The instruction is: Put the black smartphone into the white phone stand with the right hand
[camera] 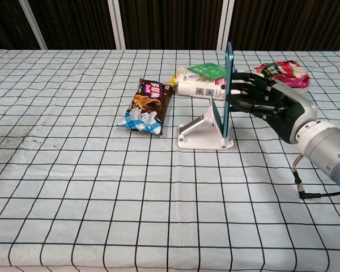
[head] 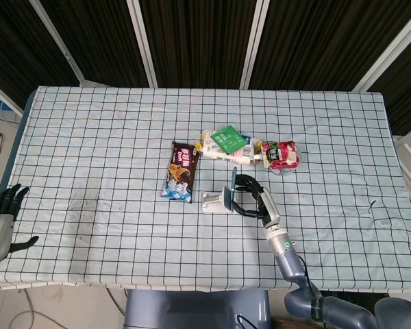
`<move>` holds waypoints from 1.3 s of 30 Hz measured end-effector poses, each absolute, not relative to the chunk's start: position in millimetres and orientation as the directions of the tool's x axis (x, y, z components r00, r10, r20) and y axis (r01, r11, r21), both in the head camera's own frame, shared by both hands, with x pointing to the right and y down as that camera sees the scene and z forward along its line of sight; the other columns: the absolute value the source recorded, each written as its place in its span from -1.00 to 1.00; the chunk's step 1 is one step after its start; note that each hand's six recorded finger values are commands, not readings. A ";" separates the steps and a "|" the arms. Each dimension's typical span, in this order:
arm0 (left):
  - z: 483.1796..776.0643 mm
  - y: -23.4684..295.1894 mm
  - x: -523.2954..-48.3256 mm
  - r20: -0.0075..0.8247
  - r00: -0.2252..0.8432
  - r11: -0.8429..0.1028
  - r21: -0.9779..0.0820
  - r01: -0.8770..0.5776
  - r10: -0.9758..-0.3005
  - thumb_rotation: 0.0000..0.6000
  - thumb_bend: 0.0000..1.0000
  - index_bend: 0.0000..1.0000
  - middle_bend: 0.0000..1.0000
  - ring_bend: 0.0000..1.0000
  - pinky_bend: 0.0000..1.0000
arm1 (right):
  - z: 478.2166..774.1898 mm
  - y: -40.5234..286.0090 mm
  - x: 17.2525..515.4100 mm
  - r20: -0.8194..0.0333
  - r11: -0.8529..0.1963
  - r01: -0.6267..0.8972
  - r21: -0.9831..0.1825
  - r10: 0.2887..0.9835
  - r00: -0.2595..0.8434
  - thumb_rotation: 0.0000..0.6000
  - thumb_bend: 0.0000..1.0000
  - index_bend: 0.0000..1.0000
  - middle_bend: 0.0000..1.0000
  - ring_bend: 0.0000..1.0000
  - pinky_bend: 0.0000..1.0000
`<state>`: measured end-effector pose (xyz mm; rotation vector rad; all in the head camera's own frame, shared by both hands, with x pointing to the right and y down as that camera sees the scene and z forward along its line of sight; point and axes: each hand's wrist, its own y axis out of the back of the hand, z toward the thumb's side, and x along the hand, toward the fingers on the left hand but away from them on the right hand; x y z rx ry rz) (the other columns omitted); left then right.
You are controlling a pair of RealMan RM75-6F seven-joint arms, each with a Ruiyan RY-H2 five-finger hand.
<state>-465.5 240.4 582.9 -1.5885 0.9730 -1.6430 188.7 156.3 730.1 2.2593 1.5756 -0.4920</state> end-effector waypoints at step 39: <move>582.5 240.2 -466.7 0.516 -0.067 -0.514 -0.856 -0.050 -0.854 1.00 -1.00 -1.00 -1.00 -1.00 -1.00 | 741.4 165.1 191.6 -0.482 -0.307 0.950 0.055 0.825 0.294 1.00 0.59 0.53 0.32 -0.22 -0.47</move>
